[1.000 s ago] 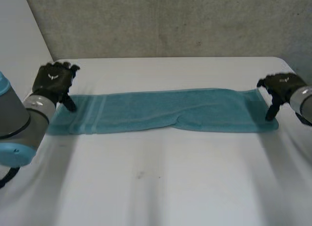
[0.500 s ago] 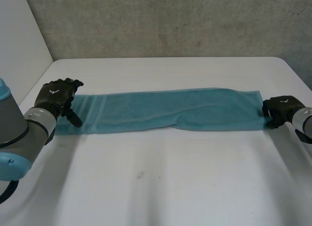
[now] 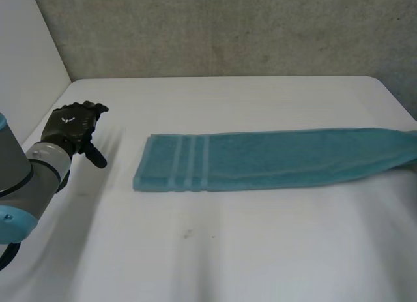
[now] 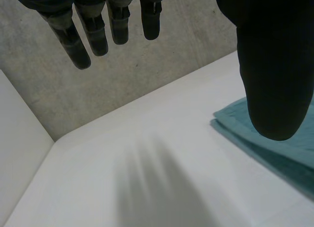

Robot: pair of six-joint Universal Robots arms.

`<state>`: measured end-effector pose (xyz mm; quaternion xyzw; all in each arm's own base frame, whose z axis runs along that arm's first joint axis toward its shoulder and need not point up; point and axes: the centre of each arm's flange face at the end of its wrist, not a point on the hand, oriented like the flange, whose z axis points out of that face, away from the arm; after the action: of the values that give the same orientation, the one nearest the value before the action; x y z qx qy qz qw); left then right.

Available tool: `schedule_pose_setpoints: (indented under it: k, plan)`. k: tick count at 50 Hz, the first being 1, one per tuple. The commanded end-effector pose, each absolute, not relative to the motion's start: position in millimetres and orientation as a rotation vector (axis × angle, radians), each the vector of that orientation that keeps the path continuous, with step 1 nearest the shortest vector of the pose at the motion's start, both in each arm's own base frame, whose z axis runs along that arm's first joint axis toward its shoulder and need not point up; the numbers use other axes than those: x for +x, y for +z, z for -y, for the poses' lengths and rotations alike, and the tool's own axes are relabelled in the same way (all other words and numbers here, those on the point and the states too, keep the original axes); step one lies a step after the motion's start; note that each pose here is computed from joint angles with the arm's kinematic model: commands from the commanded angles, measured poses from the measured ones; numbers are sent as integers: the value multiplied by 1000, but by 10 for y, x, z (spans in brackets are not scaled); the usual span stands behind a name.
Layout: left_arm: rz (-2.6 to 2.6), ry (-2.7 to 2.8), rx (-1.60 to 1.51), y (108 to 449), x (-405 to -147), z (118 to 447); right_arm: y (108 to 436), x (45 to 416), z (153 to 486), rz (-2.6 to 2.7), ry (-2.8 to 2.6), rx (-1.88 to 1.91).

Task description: Fold the laundry

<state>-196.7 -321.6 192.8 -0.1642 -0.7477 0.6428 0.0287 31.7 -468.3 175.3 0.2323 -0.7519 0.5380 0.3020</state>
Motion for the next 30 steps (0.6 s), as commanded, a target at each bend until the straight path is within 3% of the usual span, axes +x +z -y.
schedule_pose_setpoints:
  k: [1,4,6,7,9,12,14,15,17,21,23,30]
  plan:
    - [2295,2001,-500,1984,-1952,3197,2287,1308,4592,1857,1702,761]
    - [2288,2013,-497,2016,-1950,3193,2339,1609,4513,1836,1764,822]
    - [2278,2023,-494,2048,-1949,3189,2451,2251,4296,1762,1913,956]
    - [2278,2023,-494,2048,-1949,3189,2452,2254,4295,1762,1914,957]
    - [2277,2025,-494,2053,-1949,3188,2509,2896,3985,1662,2088,1128]
    - [2279,2026,-491,2053,-1939,3194,2503,3183,3809,1612,2169,1224]
    - [2279,2026,-491,2053,-1939,3194,2361,3681,3449,1544,2289,1435]
    - [2279,2026,-491,2053,-1939,3194,2360,3683,3447,1543,2289,1436]
    - [2279,2026,-491,2053,-1939,3194,2211,4112,3048,1496,2384,1627]
    - [2278,2028,-491,2059,-1939,3193,1998,4411,2744,1497,2439,1781]
    - [2279,2026,-491,2053,-1939,3194,1707,4619,2530,1560,2450,1908]
    - [2283,2017,-494,2038,-1943,3176,1250,4774,2286,1676,2383,2050]
